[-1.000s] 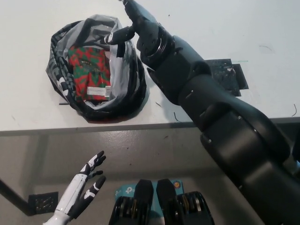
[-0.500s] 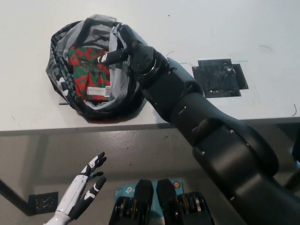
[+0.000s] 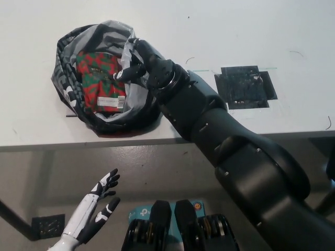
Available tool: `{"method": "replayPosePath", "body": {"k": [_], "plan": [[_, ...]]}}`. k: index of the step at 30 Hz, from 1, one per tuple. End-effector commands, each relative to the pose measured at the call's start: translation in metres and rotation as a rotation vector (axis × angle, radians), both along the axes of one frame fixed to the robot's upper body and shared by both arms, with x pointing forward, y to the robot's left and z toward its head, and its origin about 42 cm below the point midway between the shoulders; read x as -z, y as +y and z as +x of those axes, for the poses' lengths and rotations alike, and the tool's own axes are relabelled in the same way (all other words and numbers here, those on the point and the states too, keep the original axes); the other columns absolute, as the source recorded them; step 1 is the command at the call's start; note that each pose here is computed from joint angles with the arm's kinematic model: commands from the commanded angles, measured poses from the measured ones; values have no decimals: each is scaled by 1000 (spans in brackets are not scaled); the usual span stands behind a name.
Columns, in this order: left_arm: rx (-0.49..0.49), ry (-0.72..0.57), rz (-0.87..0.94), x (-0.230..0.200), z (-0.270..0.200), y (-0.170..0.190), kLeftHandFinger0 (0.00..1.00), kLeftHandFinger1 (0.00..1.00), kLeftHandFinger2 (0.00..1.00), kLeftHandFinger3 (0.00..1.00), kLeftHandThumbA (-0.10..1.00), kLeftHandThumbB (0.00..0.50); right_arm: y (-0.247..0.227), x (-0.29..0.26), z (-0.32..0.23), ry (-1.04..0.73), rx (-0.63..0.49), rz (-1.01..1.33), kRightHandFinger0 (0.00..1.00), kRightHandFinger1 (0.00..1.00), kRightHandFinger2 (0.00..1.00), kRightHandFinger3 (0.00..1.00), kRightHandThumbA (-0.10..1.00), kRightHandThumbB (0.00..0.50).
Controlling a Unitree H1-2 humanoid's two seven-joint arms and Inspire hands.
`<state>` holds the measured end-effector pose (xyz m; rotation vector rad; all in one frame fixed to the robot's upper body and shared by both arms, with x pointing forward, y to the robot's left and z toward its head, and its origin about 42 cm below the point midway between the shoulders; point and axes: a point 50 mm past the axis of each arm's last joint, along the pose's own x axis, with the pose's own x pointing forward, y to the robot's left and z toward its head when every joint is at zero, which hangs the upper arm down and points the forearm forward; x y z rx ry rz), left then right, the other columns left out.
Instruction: The robot uses its right hand to pick up a bag of coffee beans and puts it in the black plastic bag, then the robot grabs the top of the bag and lifts it.
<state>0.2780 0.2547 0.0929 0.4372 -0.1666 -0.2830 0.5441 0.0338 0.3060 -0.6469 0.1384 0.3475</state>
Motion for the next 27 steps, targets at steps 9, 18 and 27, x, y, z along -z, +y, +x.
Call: {"method": "replayPosePath", "body": {"k": [9,18,27], "plan": [[43,-72,41,-15,10,1,835,880,943,1000,963,235,1,-19,2,-264,62,-301,5,94,303,990,-100,263],[44,-71,38,-15,13,1,843,876,937,1000,964,231,0,-35,5,-285,85,-93,94,181,308,614,-100,217],[45,-77,44,-18,16,-1,837,868,935,1000,963,224,-3,-42,8,-258,119,-12,174,245,364,482,-100,235]]}}
